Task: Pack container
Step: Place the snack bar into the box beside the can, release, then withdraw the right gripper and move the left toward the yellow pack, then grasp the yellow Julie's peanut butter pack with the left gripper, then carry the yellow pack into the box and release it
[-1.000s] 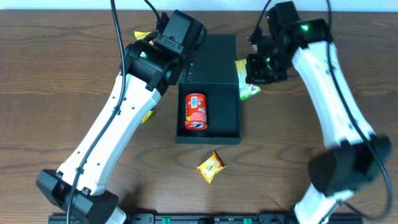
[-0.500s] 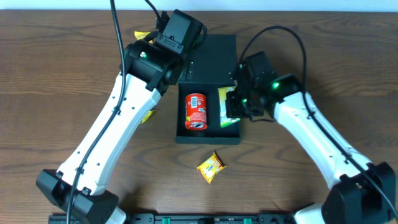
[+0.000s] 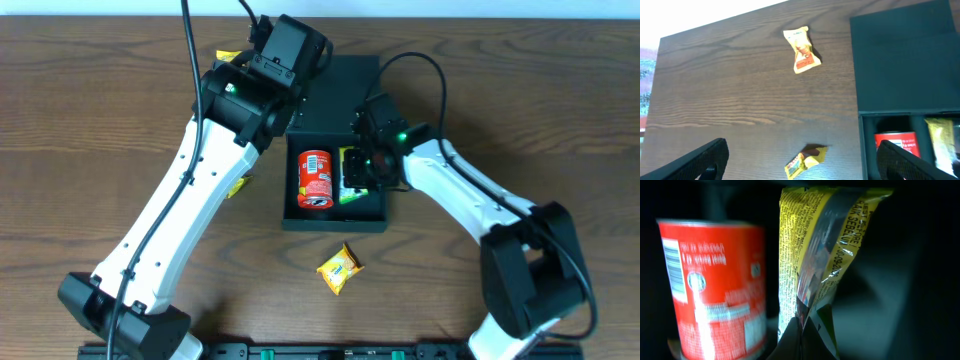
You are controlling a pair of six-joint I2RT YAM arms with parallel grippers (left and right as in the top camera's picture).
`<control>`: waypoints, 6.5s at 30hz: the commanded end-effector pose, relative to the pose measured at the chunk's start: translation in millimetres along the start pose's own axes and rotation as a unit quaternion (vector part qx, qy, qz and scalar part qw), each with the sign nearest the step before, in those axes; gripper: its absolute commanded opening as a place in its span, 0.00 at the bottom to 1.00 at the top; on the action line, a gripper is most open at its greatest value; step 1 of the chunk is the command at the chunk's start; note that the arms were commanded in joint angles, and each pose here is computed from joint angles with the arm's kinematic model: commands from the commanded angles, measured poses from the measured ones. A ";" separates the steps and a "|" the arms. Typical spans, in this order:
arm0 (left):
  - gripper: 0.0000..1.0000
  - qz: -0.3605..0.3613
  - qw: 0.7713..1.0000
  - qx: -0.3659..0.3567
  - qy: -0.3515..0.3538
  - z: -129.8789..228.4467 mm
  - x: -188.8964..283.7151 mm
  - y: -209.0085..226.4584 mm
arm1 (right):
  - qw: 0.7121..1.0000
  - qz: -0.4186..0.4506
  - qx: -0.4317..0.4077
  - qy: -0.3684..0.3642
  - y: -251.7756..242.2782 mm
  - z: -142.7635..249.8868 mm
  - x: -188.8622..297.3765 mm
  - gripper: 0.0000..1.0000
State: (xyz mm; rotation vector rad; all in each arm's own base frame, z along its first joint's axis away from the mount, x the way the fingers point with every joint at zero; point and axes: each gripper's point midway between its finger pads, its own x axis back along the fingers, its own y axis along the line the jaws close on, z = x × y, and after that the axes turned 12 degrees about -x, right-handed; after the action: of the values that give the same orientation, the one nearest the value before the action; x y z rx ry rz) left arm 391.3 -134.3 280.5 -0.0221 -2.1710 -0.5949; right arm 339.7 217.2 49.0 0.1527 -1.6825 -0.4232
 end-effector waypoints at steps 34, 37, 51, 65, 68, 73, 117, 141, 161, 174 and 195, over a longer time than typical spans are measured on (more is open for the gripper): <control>0.95 -0.029 1.000 -0.012 -0.004 -1.0 2.6 12.8 | 0.996 -0.059 0.054 -0.049 78.8 -17.8 56.5 0.13; 0.95 -0.029 0.999 -0.013 -0.002 0.0 2.6 12.8 | 0.996 -0.034 0.075 -0.035 75.3 -10.9 79.3 0.31; 0.95 0.115 0.982 -0.124 0.090 60.7 23.6 -8.9 | 0.995 0.046 0.085 -0.015 38.6 23.0 122.0 0.97; 0.98 0.282 0.913 -0.255 0.146 119.9 24.0 12.0 | 0.984 0.110 0.046 -0.135 -29.4 30.9 236.2 0.99; 0.96 0.281 0.916 -0.238 0.162 131.9 5.6 28.3 | 0.983 0.105 0.046 -0.141 -32.9 39.9 248.2 0.99; 0.95 0.318 0.890 -0.283 0.163 164.9 -35.4 28.4 | 0.982 0.099 0.046 -0.152 -34.0 43.3 256.6 0.99; 0.53 0.316 0.905 -0.274 0.082 217.9 -185.7 -48.1 | 0.974 0.091 0.024 -0.205 -26.9 21.5 262.9 0.99; 0.06 0.335 0.919 -0.209 -0.001 175.1 -186.5 -59.5 | 0.974 0.104 0.023 -0.199 -25.4 10.6 249.6 0.99; 0.06 0.325 0.935 -0.142 -0.006 121.6 -166.3 -34.1 | 0.974 0.103 0.021 -0.200 -24.6 9.6 249.2 0.99; 0.06 0.391 0.919 -0.051 0.007 66.9 -88.9 -16.9 | 0.974 0.101 0.022 -0.203 -23.5 8.2 249.5 0.99; 0.06 0.475 0.866 -0.156 -0.007 33.8 7.2 -128.1 | 0.974 0.106 0.023 -0.200 -25.5 9.7 249.3 0.99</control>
State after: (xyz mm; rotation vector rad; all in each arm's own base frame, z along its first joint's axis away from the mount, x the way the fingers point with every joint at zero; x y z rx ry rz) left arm 331.3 -230.6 223.1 -1.2686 -1.7543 -0.3308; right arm 284.7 115.1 268.4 -0.0573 -2.0769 -0.2560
